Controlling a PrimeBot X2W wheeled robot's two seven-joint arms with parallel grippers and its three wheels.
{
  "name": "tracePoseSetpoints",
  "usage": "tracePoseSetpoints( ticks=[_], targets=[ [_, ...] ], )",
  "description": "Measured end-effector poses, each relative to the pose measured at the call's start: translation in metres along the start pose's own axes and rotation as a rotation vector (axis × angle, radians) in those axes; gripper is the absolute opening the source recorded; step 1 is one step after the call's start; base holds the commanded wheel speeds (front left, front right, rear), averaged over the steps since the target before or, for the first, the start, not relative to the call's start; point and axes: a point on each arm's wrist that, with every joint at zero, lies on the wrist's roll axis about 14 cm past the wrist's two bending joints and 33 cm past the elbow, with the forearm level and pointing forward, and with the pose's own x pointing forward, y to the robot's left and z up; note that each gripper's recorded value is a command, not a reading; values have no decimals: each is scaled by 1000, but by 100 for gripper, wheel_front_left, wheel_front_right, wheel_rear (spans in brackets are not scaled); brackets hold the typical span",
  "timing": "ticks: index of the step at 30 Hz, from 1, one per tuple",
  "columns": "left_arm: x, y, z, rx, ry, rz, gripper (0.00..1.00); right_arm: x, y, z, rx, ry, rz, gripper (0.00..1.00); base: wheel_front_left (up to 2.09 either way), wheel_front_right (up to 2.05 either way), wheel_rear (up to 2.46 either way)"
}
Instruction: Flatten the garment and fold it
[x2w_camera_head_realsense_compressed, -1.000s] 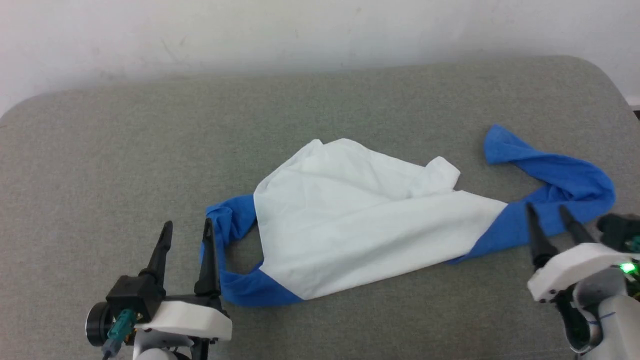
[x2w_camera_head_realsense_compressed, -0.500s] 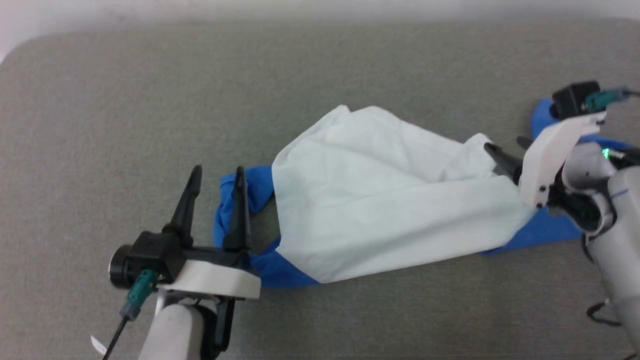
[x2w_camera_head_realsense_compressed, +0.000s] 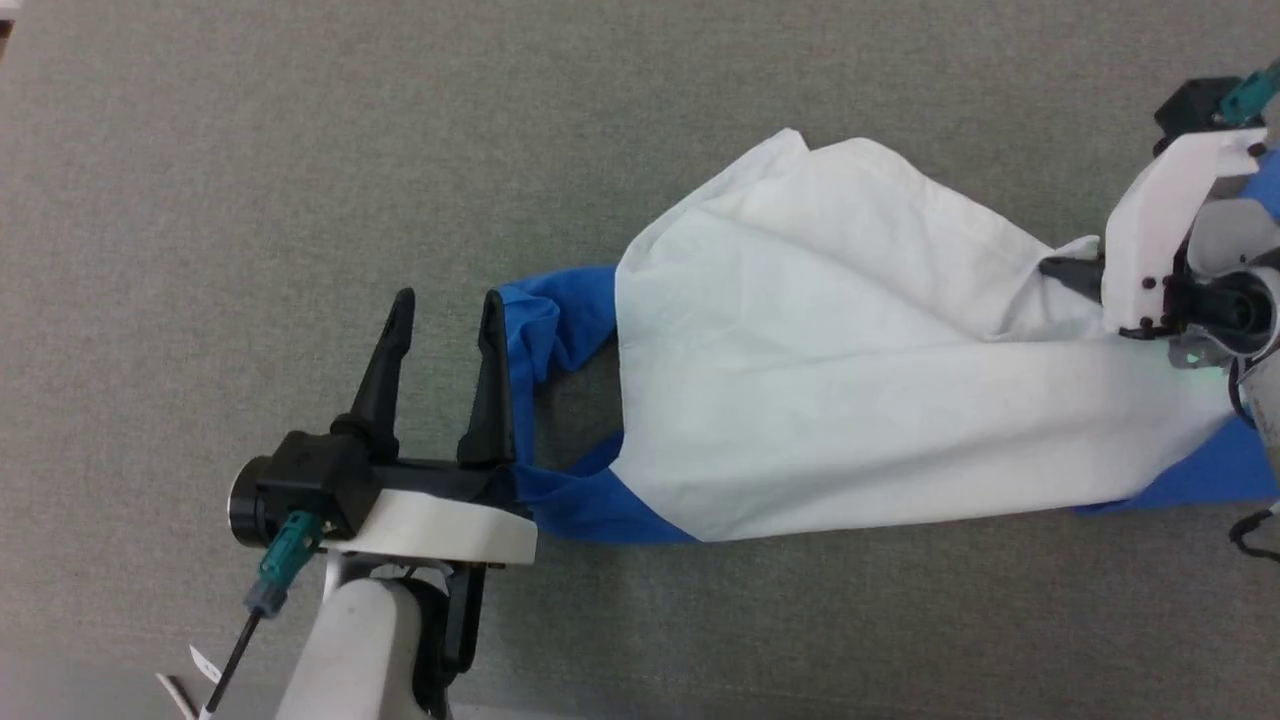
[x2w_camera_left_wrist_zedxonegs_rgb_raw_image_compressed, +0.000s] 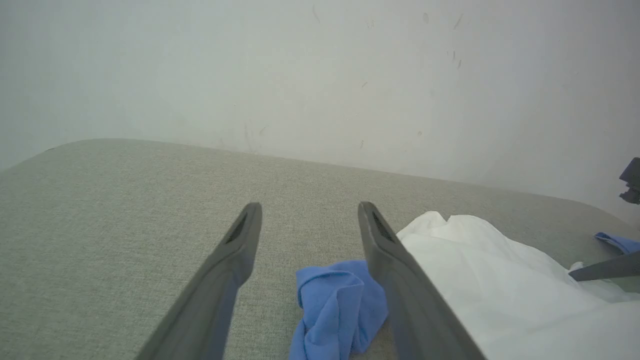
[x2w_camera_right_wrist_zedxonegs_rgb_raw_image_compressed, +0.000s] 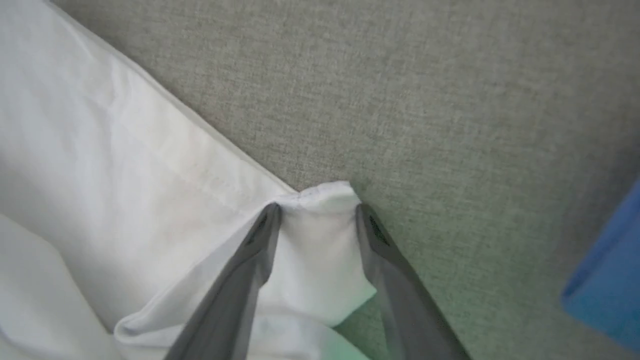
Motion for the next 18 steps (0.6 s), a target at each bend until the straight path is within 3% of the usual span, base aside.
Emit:
tracePoseSetpoints(
  ticks=[2,6,12,18],
  targets=[
    [0,3,-3,3,8,9,100,2,3,8,-20,-17,5,0,0,0,0],
    [2,1,-7,1,17,3,100,-2,16,40,-109,-198,12,0,0,0,0],
    [10,-8,-12,-3,21,-24,100,-41,2,137,-197,-565,-64,0,0,0,0],
    [20,-13,-16,-12,23,-40,100,-76,-24,211,-232,-827,-160,0,0,0,0]
  ],
)
